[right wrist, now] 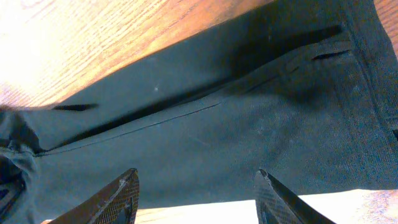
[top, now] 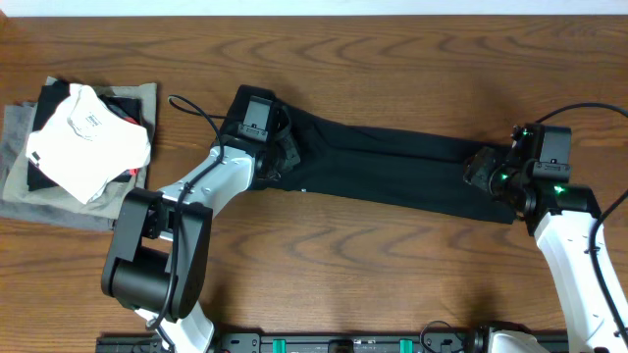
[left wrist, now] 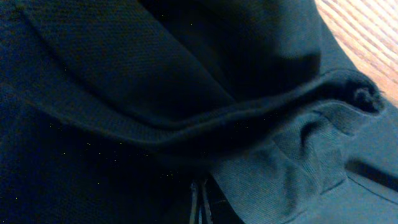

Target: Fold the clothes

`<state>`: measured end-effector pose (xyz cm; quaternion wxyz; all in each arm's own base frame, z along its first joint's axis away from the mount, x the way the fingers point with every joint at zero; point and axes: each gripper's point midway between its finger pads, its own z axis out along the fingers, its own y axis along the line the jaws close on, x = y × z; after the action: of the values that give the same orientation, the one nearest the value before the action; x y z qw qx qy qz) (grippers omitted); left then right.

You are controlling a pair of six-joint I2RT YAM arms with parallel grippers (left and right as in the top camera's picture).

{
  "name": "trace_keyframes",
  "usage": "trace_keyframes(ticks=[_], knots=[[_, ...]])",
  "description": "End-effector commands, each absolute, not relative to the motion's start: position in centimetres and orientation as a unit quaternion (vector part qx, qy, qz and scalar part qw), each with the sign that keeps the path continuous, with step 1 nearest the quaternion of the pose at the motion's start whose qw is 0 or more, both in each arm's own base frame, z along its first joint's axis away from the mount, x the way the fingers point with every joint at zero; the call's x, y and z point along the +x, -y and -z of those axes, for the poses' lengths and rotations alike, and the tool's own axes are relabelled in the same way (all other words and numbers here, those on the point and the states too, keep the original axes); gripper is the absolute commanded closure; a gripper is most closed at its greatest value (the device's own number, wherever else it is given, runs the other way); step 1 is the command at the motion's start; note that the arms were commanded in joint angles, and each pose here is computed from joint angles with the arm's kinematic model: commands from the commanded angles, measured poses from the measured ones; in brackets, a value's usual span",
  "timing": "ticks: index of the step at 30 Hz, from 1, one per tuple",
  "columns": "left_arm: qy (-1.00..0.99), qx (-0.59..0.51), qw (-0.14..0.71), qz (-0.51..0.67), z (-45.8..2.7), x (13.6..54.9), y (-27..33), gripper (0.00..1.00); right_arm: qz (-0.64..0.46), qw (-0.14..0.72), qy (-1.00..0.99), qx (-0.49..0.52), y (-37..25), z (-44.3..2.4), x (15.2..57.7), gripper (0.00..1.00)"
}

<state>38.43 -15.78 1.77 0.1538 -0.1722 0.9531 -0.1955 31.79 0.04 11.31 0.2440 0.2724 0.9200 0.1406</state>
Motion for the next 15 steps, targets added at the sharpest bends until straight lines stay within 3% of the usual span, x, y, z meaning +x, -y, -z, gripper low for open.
trace_keyframes(ticks=[1, 6, 15], knots=[[-0.952, -0.173, 0.174, 0.181, -1.7, 39.8, 14.7, 0.94, -0.132, 0.243, -0.924, 0.263, -0.1, -11.1, 31.8, 0.43], [-0.94, -0.156, 0.233, 0.193, -3.0, 42.6, 13.5, 0.94, -0.131, 0.238, -0.926, 0.263, -0.1, -11.0, 31.6, 0.43], [-0.934, -0.155, 0.265, 0.184, -3.2, 44.5, 10.8, 0.94, -0.13, 0.235, -0.926, 0.264, -0.1, -10.9, 31.4, 0.43]])
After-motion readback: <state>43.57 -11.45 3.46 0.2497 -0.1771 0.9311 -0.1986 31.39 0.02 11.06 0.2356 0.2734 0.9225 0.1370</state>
